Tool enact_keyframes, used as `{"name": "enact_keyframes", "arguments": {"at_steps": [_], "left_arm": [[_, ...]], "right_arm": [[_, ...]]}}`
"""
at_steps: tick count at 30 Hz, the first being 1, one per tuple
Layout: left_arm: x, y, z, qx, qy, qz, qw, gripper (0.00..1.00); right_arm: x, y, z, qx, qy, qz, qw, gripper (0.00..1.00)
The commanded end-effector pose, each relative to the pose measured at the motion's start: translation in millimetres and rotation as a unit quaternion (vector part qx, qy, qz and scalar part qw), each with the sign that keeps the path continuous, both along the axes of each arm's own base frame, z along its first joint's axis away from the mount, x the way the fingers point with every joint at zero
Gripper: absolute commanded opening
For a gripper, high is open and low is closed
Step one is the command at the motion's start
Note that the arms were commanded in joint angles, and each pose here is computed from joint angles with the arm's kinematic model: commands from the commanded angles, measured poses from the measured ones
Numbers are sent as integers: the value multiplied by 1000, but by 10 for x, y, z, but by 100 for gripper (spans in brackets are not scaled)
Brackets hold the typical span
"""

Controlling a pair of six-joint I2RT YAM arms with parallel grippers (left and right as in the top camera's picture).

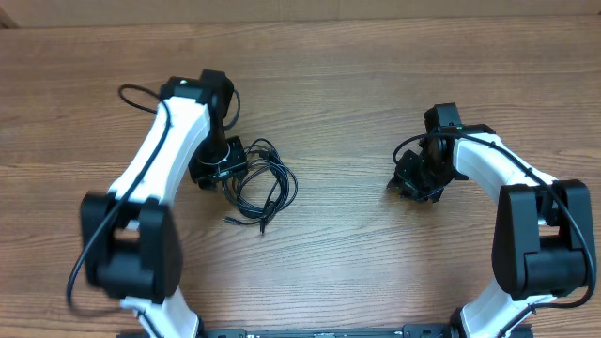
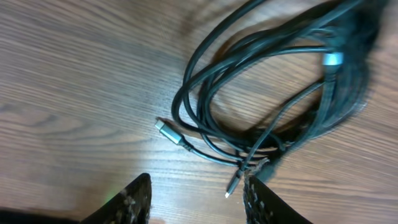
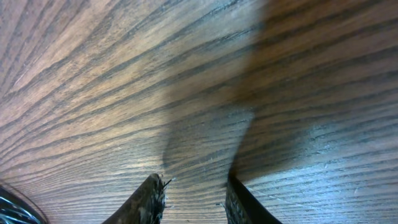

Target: Untangle cables

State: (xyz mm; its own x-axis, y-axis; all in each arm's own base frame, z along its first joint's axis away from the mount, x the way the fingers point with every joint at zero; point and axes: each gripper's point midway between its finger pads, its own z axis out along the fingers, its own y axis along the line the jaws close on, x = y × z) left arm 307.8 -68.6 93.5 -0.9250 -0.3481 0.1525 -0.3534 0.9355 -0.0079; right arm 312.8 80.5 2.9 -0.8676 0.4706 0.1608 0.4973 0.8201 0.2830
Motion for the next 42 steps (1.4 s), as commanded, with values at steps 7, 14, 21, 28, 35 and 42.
{"name": "enact_keyframes", "arguments": {"at_steps": [7,14,21,28,35,42], "left_arm": [[-453,-2,200,-5,-129,62,990,58],[-512,-47,-421,-19,-116,69,991,58],[-227,-143,-716,-34,-127,91,987,56],[-247,-408,-1068,-100,-71,92,988,41],[-32,-398,-834,-125,-94,74,985,4],[291,-575,-14,-256,-82,111,957,4]], "right_arm": [[111,-31,84,-9,-28,8,1000,31],[117,-29,85,-9,-29,8,1000,32],[86,-29,83,-10,-23,9,1000,32],[82,-29,82,-10,-22,9,1000,32],[51,36,111,10,-26,41,999,20],[65,422,643,172,-70,152,971,11]]}}
